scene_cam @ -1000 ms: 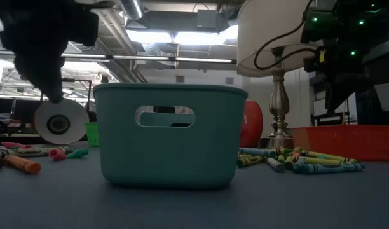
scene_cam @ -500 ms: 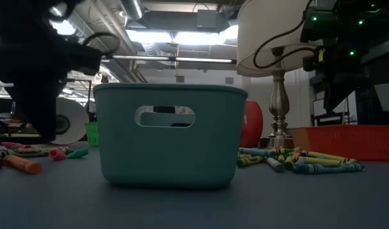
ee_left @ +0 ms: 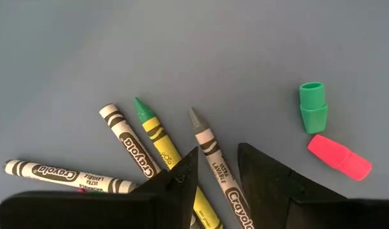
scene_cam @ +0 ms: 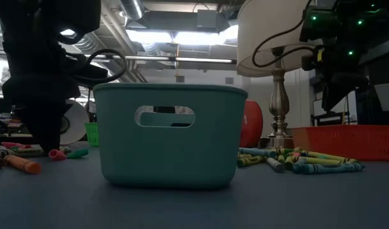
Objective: Sort crayons
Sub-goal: Put the gray crayon into the green bin
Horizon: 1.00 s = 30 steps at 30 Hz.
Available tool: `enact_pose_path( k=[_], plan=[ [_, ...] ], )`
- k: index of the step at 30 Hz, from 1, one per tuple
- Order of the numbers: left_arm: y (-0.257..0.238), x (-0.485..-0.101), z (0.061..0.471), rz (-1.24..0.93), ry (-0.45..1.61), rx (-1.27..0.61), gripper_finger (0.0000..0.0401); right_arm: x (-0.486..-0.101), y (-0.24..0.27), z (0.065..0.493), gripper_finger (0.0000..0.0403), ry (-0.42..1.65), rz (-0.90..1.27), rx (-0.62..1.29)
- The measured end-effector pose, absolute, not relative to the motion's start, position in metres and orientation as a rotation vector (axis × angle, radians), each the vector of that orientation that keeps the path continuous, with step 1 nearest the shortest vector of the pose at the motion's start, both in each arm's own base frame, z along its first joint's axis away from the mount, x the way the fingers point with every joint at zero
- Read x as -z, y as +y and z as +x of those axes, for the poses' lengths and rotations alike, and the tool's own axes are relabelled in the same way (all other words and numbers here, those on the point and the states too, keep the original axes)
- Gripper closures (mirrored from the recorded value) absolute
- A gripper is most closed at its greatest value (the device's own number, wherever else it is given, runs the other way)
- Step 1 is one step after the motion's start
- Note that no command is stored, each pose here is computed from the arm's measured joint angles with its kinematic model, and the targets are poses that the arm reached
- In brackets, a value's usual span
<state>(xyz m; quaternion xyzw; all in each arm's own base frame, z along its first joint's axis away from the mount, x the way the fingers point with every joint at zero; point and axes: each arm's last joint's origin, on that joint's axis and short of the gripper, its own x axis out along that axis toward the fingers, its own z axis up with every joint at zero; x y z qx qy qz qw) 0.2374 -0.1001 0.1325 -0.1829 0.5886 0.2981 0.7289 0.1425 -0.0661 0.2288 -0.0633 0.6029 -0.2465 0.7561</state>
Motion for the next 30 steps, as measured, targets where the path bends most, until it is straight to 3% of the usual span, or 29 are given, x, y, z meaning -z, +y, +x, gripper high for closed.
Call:
enact_pose_path(
  k=[14, 24, 30],
  plan=[
    [-0.099, -0.132, 0.241, -0.415, 1.264, -0.654, 0.039, -0.229, -0.067, 0.144, 0.0303, 1.298, -0.138, 0.541],
    [-0.09, -0.136, 0.244, -0.476, 1.263, -0.652, 0.0397, -0.229, -0.067, 0.144, 0.0303, 1.298, -0.138, 0.541],
    [-0.083, -0.159, 0.25, -0.483, 1.177, -0.601, 0.0397, -0.23, -0.067, 0.144, 0.0303, 1.292, -0.139, 0.543]
  ],
)
